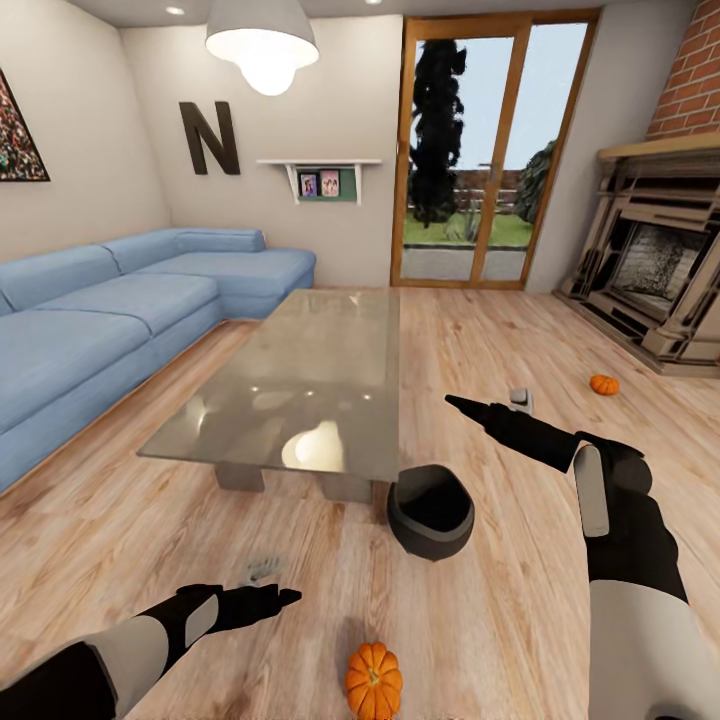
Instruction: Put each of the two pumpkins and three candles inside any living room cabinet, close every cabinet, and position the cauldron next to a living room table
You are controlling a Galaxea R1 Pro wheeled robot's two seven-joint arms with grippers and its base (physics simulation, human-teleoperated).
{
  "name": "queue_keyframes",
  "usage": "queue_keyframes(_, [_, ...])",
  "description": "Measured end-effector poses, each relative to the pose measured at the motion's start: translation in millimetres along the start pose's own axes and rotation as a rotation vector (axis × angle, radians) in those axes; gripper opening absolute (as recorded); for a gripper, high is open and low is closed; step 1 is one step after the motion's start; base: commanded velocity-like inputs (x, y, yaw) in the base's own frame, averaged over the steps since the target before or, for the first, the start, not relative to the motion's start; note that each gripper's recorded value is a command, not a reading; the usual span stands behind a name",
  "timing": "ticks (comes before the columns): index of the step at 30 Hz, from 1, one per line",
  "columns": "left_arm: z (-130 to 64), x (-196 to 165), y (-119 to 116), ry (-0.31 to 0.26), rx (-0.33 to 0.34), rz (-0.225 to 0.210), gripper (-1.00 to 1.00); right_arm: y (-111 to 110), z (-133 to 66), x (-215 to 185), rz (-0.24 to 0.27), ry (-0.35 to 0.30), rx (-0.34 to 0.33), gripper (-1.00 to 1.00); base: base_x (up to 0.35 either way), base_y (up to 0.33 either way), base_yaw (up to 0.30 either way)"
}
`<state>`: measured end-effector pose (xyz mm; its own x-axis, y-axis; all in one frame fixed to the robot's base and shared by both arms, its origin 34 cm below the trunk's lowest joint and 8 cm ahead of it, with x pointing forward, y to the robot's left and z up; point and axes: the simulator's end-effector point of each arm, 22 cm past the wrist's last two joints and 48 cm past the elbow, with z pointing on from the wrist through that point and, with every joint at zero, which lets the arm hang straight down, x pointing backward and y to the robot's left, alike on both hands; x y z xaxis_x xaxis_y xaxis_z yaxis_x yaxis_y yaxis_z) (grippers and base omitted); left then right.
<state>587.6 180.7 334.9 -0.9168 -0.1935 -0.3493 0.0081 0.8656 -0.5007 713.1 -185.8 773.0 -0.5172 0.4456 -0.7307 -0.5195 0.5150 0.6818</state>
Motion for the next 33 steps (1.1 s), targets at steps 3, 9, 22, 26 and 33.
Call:
queue_keyframes(3, [4.6, 4, 3, 0.000, 0.000, 0.000, 1.00, -3, -1.0, 5, -0.002, -0.001, 0.000, 1.00, 0.000, 0.000, 0.000])
queue_keyframes(9, [14.5, 12, 9, 0.002, 0.002, 0.000, 1.00, -10, -2.9, 16, -0.003, -0.001, -0.001, 1.00, 0.000, 0.000, 0.000])
queue_keyframes(22, [34.8, 31, 23, 0.002, 0.001, -0.001, 1.00, -27, -7.7, 42, -0.002, -0.001, 0.000, 1.00, 0.000, 0.000, 0.000])
queue_keyframes(26, [40.9, 36, 28, 0.002, 0.000, -0.001, 1.00, -31, -8.8, 50, -0.001, 0.000, -0.001, 1.00, 0.000, 0.000, 0.000])
queue_keyframes(33, [49.9, 47, 35, 0.024, -0.004, -0.014, 1.00, -46, -4.9, 62, 0.020, 0.013, 0.009, 1.00, 0.000, 0.000, 0.000])
